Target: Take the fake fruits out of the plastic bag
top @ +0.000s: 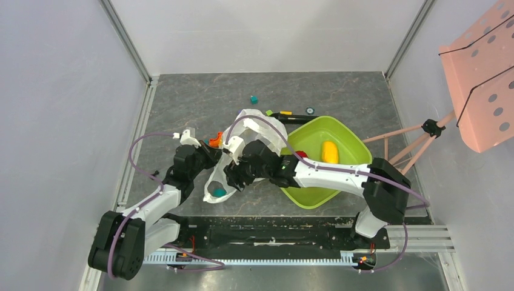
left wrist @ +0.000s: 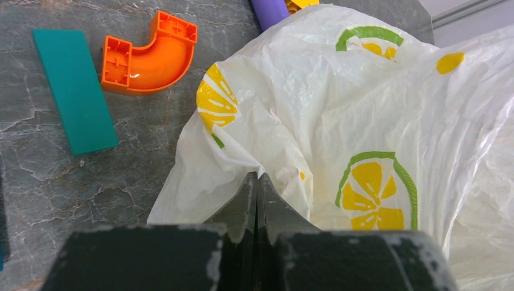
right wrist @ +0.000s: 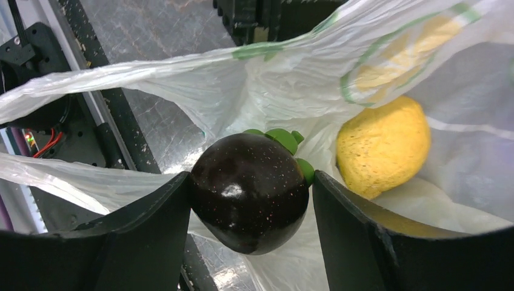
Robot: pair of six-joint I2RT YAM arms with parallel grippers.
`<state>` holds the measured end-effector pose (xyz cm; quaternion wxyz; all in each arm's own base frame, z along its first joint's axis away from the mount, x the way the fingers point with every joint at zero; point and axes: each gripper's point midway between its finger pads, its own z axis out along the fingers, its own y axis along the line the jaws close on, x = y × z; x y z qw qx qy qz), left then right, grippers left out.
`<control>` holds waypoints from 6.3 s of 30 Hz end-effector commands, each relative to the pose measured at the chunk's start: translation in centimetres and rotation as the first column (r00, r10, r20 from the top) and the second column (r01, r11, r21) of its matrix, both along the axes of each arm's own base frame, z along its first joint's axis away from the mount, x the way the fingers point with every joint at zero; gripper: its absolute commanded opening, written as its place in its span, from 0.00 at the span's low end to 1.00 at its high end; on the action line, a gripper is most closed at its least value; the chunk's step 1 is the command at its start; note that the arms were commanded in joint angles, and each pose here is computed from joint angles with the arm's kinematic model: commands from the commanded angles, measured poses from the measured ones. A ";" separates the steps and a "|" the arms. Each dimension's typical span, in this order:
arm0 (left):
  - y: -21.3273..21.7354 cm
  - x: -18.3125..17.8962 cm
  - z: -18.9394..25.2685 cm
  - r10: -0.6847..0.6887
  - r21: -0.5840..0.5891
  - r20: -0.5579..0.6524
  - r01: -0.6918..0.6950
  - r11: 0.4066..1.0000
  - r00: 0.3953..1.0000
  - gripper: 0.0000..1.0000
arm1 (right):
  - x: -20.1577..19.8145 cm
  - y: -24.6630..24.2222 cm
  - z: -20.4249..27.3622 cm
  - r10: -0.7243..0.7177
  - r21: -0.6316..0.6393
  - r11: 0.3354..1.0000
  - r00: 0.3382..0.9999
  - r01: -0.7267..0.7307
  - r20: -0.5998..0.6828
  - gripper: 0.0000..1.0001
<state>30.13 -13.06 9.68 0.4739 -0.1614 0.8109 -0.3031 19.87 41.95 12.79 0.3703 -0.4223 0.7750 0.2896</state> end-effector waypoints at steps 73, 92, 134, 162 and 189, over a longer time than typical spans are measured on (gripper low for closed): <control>0.6 0.3 5.9 0.048 -0.030 0.097 -0.045 0.999 0.994 0.02 | 1.8 -25.7 -2.1 -0.664 -0.133 0.735 0.746 0.664 0.054 0.91; -0.2 0.0 5.1 0.015 -0.066 0.072 -0.011 0.998 0.997 0.02 | 1.1 -15.9 27.2 -0.441 0.372 0.871 0.845 0.322 0.303 0.81; -1.4 0.3 3.3 -0.050 -0.063 0.028 0.052 0.997 0.998 0.02 | 10.9 -0.5 -0.9 -0.239 0.021 0.971 0.969 0.238 0.058 0.94; -0.9 0.5 3.1 -0.024 -0.045 0.037 0.025 0.999 0.999 0.02 | 11.9 -1.5 -0.1 -0.263 -0.006 0.964 0.963 0.264 0.065 0.61; -4.4 0.9 15.1 -0.190 -0.135 0.271 0.232 0.963 0.944 0.02 | -1.3 -11.0 11.7 -0.351 0.175 0.931 0.920 0.321 0.175 0.58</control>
